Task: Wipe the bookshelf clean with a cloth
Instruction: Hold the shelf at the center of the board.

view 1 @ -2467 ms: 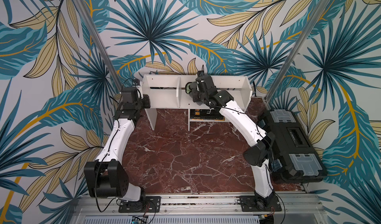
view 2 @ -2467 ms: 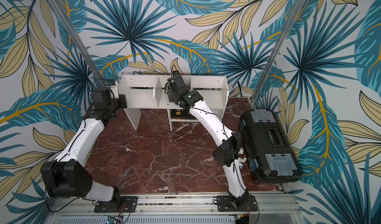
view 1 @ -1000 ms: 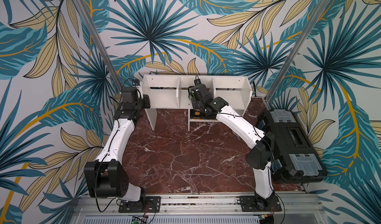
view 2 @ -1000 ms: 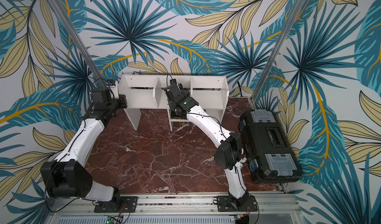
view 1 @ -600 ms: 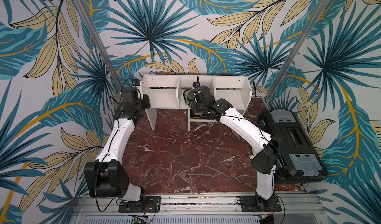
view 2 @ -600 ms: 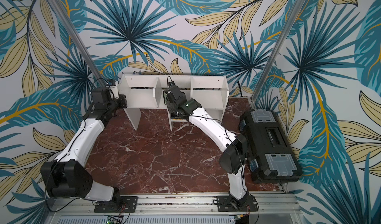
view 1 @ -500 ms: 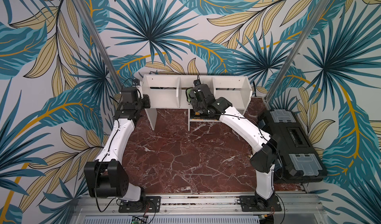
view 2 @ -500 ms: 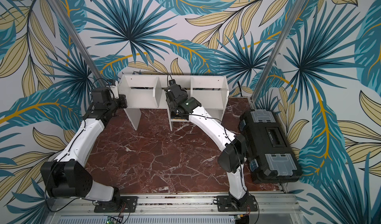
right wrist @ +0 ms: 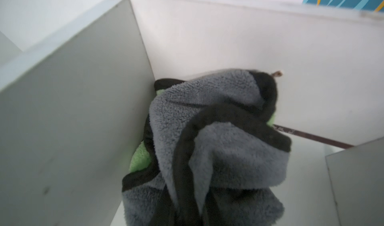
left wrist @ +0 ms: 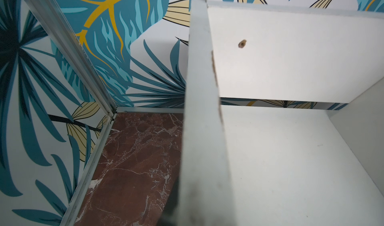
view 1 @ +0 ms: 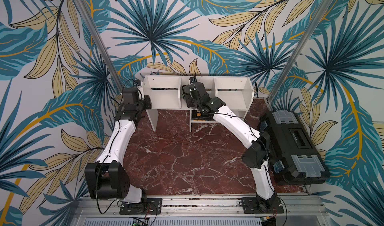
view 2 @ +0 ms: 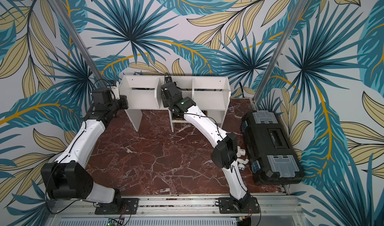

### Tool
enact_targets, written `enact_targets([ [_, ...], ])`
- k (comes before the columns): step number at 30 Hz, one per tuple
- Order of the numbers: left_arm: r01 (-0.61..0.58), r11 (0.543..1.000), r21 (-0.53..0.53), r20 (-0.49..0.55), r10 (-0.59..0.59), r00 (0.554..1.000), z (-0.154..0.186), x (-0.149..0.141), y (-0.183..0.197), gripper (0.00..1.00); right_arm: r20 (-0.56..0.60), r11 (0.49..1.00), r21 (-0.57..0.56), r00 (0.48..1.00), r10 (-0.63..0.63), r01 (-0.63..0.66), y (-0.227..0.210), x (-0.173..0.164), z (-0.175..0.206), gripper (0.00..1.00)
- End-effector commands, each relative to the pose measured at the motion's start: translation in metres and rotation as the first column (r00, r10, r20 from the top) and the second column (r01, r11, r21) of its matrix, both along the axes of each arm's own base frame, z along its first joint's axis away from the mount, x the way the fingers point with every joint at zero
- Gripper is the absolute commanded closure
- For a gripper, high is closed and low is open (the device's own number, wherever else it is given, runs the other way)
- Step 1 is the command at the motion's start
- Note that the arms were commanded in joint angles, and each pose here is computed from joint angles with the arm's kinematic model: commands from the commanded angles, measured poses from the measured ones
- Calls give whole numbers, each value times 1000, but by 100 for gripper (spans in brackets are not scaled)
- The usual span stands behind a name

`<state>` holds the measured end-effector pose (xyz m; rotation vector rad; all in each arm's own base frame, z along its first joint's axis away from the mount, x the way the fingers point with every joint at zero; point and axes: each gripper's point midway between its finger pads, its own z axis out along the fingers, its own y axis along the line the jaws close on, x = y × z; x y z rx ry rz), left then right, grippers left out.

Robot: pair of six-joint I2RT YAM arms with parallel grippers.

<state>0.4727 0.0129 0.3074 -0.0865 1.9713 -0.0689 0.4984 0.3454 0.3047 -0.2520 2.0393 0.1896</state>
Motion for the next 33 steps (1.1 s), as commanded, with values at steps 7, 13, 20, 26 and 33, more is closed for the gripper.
enact_targets([
  [7, -94, 991, -91, -135, 81, 988, -42, -1, 13, 100, -136, 998, -69, 991, -4, -6, -30, -49, -27, 98],
  [13, -99, 991, -86, -136, 86, 987, -43, -1, 14, 100, -87, 950, -280, 982, -169, 139, -74, -37, -25, 98],
  [20, -101, 993, -69, -136, 91, 987, -41, -2, 16, 100, -12, 948, -250, 978, -208, 198, -69, -6, -2, 96],
  [26, -103, 993, -54, -131, 95, 987, -38, -3, 18, 100, 23, 993, -94, 997, -76, 78, -28, 7, 12, 96],
  [33, -104, 993, -59, -135, 96, 986, -39, -3, 18, 100, 25, 998, 14, 998, 59, -59, 1, -21, 12, 99],
])
